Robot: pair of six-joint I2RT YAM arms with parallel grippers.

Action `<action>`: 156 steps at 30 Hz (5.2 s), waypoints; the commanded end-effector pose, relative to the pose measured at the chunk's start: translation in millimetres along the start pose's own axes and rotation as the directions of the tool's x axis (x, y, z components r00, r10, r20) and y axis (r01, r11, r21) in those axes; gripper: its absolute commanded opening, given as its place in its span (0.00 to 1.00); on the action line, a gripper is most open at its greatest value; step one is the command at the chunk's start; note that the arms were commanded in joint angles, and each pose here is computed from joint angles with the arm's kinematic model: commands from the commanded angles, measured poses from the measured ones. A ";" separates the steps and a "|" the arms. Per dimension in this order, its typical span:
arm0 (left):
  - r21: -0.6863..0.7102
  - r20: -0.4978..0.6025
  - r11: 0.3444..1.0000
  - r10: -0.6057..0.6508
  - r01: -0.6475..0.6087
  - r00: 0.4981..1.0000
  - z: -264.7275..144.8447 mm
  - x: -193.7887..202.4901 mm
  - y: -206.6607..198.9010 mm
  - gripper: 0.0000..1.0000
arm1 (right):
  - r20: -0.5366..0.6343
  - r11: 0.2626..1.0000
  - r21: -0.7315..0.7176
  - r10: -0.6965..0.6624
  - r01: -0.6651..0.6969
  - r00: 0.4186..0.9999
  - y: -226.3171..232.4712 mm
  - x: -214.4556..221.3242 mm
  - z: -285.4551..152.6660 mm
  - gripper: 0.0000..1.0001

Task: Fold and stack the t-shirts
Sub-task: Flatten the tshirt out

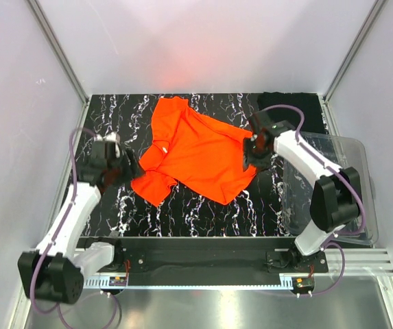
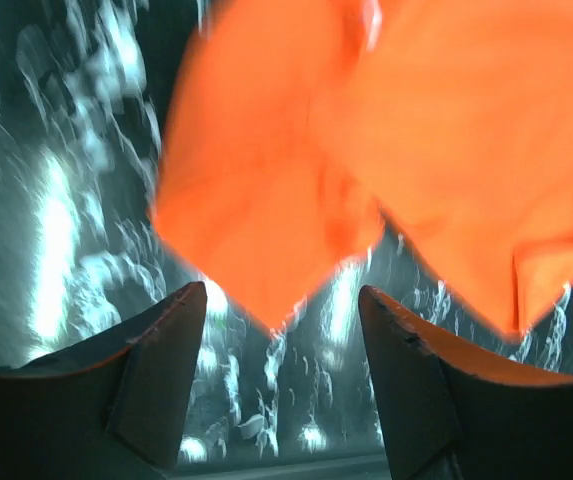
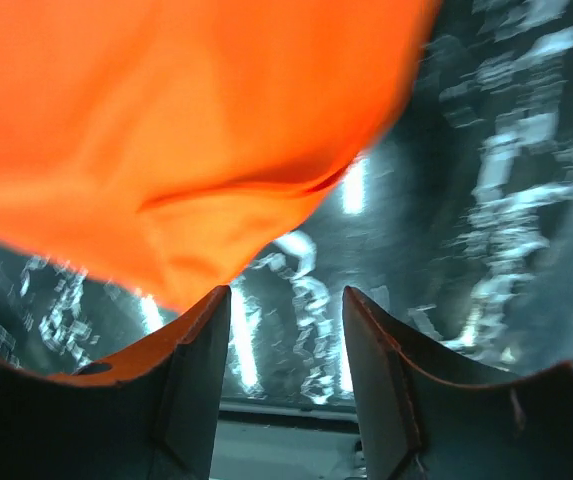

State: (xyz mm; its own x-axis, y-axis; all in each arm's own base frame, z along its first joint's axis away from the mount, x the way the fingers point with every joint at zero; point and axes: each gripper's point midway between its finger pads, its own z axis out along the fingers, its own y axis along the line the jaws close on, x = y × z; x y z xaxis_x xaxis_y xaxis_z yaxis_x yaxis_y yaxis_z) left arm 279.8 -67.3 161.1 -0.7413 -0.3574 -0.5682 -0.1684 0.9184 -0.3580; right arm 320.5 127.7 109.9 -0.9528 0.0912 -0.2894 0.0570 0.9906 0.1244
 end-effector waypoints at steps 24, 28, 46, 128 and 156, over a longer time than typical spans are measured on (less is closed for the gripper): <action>-0.110 -0.303 0.897 -0.441 0.429 0.845 60.3 128.5 21.6 0.56 | -0.057 0.976 -0.176 0.117 -0.125 0.992 61.0 63.3 11.2 0.54; -0.140 -0.305 0.887 -0.462 0.440 0.833 68.6 130.2 24.7 0.46 | -0.066 0.965 -0.197 0.161 -0.171 0.985 75.1 51.8 13.3 0.55; -0.157 -0.371 0.901 -0.433 0.404 0.822 83.7 152.6 33.3 0.06 | -0.120 0.899 -0.051 0.426 -0.434 0.897 107.7 55.3 53.6 0.56; 0.236 0.832 0.882 0.033 -0.407 0.553 -383.9 -180.1 -135.1 0.00 | 0.799 0.914 -0.303 0.090 0.268 0.595 50.3 -10.2 -338.9 0.00; -0.126 0.574 0.849 0.484 -0.512 0.661 -75.4 -236.4 -127.9 0.00 | 0.740 0.991 -0.067 0.127 -0.116 0.660 19.5 -102.7 -186.0 0.00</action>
State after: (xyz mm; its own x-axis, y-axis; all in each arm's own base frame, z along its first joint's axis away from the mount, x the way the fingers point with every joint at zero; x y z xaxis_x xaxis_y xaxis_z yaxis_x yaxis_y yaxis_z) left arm 391.7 -99.9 415.4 -0.1991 0.0554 -0.9784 0.1982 0.9800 0.0151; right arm 324.3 147.6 361.8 -0.3810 0.2485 -0.8906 -0.0087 0.9622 0.2722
